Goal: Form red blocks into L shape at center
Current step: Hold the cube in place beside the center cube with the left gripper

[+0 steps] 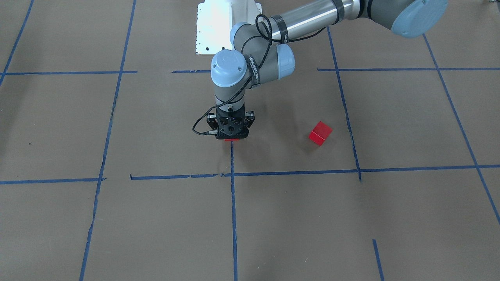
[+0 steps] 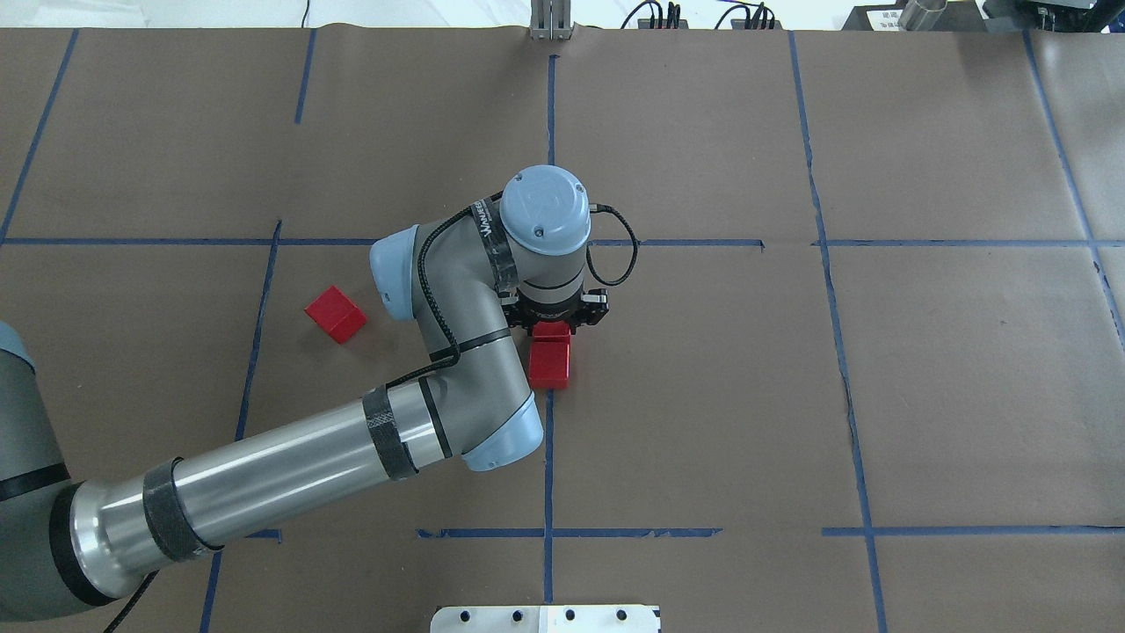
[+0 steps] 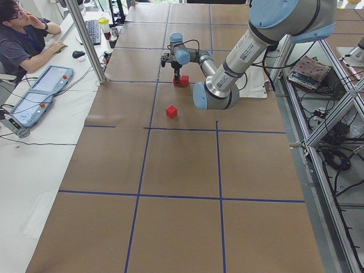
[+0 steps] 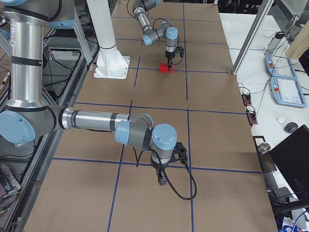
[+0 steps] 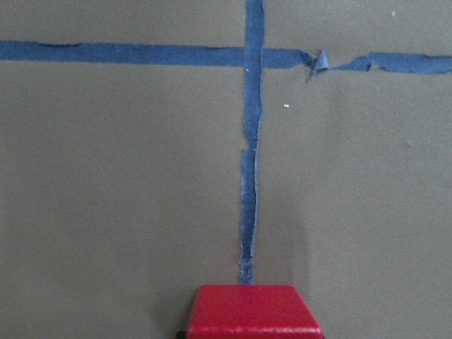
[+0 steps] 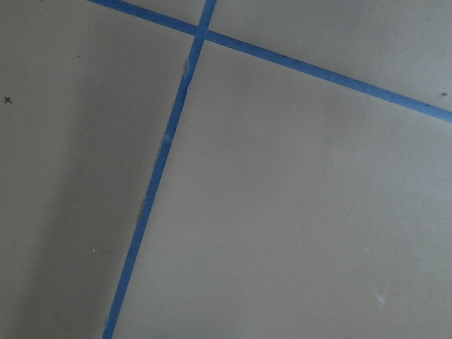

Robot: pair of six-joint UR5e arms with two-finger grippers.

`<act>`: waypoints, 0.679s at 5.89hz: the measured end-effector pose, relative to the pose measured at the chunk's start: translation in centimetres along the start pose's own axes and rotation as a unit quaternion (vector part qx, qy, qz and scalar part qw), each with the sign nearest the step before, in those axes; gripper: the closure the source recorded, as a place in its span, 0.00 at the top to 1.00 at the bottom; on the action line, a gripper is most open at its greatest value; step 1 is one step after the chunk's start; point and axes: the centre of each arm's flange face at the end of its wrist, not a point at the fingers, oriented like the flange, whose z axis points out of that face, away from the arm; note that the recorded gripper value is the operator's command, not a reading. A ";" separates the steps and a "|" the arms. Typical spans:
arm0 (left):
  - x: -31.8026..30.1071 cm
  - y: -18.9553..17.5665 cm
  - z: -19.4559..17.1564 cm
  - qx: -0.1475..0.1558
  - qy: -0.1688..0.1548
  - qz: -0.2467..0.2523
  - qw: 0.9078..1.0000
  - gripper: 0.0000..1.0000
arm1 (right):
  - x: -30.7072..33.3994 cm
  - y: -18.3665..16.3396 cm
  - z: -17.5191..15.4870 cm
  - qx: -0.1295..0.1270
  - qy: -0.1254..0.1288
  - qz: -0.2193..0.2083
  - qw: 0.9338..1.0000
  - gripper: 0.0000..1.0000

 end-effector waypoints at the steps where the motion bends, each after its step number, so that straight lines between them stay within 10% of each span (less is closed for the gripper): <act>1: 0.0 0.0 0.0 0.000 0.000 0.000 1.000 0.25 | 0.0 0.0 0.0 0.000 0.000 0.000 1.000 1.00; 4: 0.1 0.1 0.0 0.000 0.000 0.000 1.000 0.28 | 0.0 0.0 0.0 0.000 0.000 0.000 1.000 1.00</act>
